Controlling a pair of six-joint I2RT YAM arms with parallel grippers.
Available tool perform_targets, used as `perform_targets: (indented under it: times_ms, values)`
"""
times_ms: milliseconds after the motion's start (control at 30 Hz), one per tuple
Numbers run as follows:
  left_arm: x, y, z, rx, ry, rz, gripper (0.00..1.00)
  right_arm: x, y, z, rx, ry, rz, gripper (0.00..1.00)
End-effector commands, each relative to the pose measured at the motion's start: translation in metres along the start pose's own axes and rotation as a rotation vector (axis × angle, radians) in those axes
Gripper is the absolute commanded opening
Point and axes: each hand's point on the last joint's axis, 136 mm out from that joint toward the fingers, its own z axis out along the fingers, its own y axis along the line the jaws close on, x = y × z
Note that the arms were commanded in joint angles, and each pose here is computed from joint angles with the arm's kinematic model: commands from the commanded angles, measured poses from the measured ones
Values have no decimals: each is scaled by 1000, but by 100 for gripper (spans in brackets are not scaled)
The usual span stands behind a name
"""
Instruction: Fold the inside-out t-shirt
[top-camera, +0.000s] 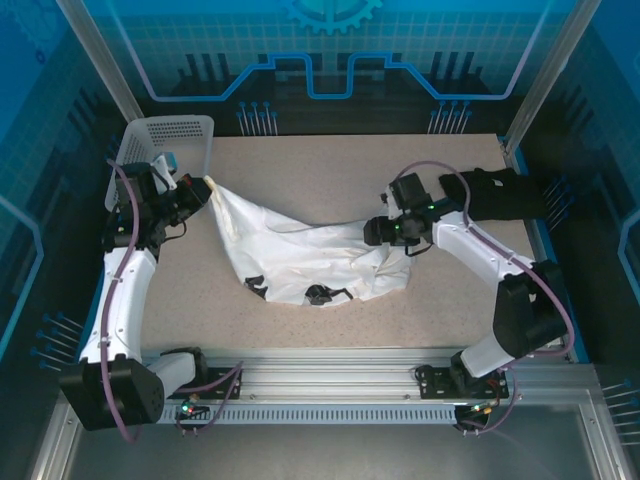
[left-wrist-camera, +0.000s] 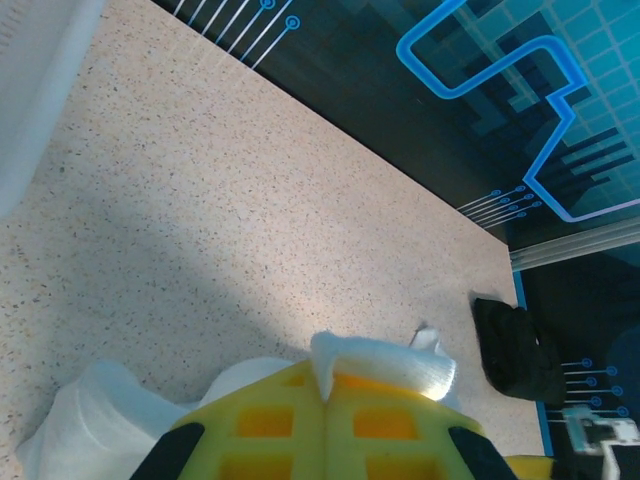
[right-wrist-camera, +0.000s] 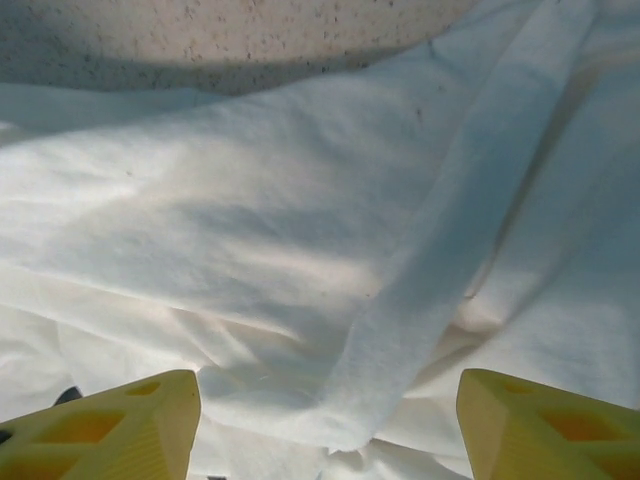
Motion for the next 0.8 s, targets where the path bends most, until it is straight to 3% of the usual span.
perform_targets:
  times_ms: [0, 200, 500, 700, 767]
  values:
    - [4, -5, 3, 41, 13, -11, 0, 4, -3, 25, 82, 19, 18, 71]
    - [5, -5, 2, 43, 10, -5, 0, 34, -29, 26, 152, 71, 31, 61]
    - [6, -4, 4, 49, 16, -8, 0, 57, -35, 29, -67, 83, 168, 27]
    - [8, -4, 5, 54, 21, -13, 0, 45, -26, 19, -174, 26, 177, 1]
    - [8, -5, 5, 57, 19, -13, 0, 40, -25, 8, -193, -9, 164, 0]
